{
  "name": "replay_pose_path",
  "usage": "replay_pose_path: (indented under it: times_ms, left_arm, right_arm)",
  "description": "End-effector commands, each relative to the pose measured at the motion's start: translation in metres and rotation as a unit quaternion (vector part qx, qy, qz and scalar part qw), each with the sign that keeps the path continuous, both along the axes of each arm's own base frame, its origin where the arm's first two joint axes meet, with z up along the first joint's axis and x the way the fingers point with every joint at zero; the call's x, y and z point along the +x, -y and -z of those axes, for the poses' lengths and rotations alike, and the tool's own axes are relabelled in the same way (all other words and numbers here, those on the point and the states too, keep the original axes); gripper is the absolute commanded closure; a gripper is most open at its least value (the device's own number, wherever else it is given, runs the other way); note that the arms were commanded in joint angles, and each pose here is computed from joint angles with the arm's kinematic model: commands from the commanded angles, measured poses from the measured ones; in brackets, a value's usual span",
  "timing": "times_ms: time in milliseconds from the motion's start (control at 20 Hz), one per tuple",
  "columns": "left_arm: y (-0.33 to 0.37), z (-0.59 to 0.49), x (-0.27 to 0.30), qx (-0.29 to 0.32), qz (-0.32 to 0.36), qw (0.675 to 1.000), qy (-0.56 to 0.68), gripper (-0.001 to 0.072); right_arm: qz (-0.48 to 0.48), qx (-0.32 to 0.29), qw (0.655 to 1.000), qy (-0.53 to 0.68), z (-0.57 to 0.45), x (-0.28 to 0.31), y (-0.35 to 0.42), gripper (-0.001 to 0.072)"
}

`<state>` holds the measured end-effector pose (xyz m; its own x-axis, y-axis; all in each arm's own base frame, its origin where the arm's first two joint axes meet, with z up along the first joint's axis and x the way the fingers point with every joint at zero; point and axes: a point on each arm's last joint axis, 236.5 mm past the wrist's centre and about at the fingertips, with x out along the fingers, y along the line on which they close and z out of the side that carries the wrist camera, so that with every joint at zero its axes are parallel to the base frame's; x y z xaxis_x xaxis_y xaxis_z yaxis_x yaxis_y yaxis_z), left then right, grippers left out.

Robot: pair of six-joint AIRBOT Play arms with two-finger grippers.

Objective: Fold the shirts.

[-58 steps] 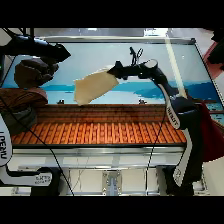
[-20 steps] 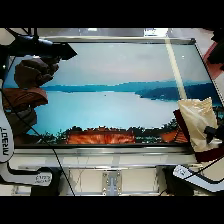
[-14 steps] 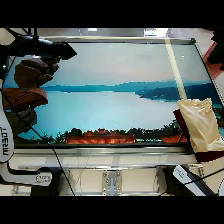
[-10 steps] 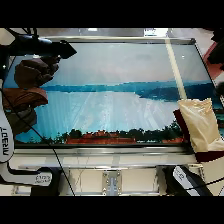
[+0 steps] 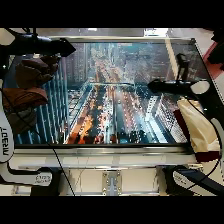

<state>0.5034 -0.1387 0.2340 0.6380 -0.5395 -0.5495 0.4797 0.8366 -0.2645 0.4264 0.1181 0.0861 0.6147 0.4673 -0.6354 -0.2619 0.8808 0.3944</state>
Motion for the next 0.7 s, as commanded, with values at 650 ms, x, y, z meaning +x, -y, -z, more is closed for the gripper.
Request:
replay_pose_path:
  times_ms: [650]
  left_arm:
    - [0.000,-0.001,0.001,-0.001,0.000,1.000,0.002,0.0089]
  right_arm:
    - [-0.076,0.038,0.995,-0.049,0.020,-0.032,-0.083,0.0230]
